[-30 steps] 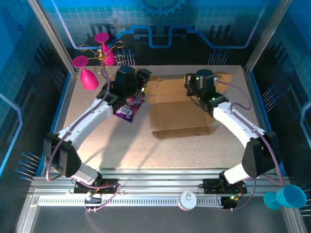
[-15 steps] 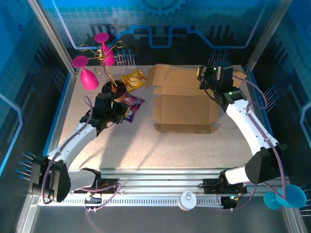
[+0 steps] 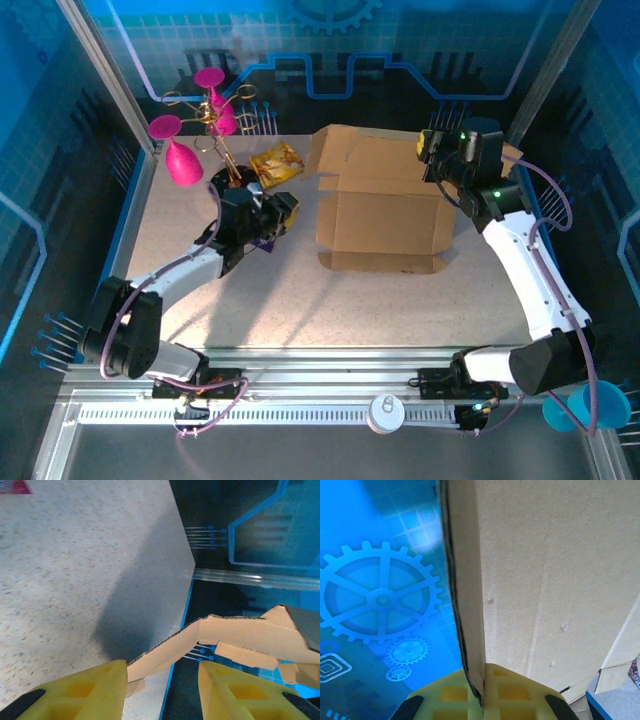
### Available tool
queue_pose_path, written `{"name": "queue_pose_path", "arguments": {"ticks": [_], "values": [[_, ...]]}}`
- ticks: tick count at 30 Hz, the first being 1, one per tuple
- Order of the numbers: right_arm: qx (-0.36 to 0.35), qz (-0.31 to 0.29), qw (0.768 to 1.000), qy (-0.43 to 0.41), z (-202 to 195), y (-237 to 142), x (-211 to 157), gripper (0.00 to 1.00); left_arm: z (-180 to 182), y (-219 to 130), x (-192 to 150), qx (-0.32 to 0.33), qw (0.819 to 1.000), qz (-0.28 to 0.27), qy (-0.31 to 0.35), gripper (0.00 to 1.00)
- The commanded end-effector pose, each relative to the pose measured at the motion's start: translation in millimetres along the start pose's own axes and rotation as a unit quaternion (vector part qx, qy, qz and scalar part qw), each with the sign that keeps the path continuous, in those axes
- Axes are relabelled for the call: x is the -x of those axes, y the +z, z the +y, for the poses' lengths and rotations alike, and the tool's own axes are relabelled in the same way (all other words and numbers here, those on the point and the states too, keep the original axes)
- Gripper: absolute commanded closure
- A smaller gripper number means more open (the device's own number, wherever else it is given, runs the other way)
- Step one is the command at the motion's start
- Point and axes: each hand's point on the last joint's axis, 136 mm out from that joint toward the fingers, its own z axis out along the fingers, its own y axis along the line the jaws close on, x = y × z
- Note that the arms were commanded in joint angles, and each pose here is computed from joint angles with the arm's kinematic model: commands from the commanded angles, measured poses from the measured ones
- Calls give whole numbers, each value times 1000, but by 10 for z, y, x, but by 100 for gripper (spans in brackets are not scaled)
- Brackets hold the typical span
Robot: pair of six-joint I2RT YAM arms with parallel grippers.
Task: Fold the paper box
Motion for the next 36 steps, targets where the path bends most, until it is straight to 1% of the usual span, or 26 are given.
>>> {"name": "queue_pose_path", "arguments": {"ticks": [1, 3, 5, 9, 16, 22, 26, 30, 33, 36], "values": [[21, 3, 1000, 11, 192, -204, -16, 100, -291, 132, -7, -57, 997, 6, 43, 56], [25, 4, 1000, 12, 217, -229, -22, 100, -291, 217, -5, -60, 997, 8, 44, 54], [26, 6, 1000, 13, 235, -248, -26, 100, -315, 263, 42, -67, 997, -2, 43, 52], [28, 7, 999, 15, 236, -281, -26, 100, -458, 347, 103, -97, 994, -11, 48, 48], [28, 8, 999, 23, 215, -253, -9, 100, -559, 574, -40, -126, 991, 16, 51, 47], [29, 7, 999, 25, 197, -212, 6, 100, -652, 572, -135, -137, 988, 17, 64, 47], [31, 6, 999, 27, 183, -184, 20, 100, -681, 512, -202, -120, 989, 13, 85, 47], [28, 8, 999, 29, 168, -160, 14, 100, -631, 528, -344, -93, 989, 27, 109, 47], [26, 9, 999, 31, 155, -145, 13, 100, -570, 507, -398, -64, 989, 15, 134, 45], [23, 12, 999, 33, 124, -130, -6, 100, -588, 474, -458, -48, 984, 2, 171, 42]]}}
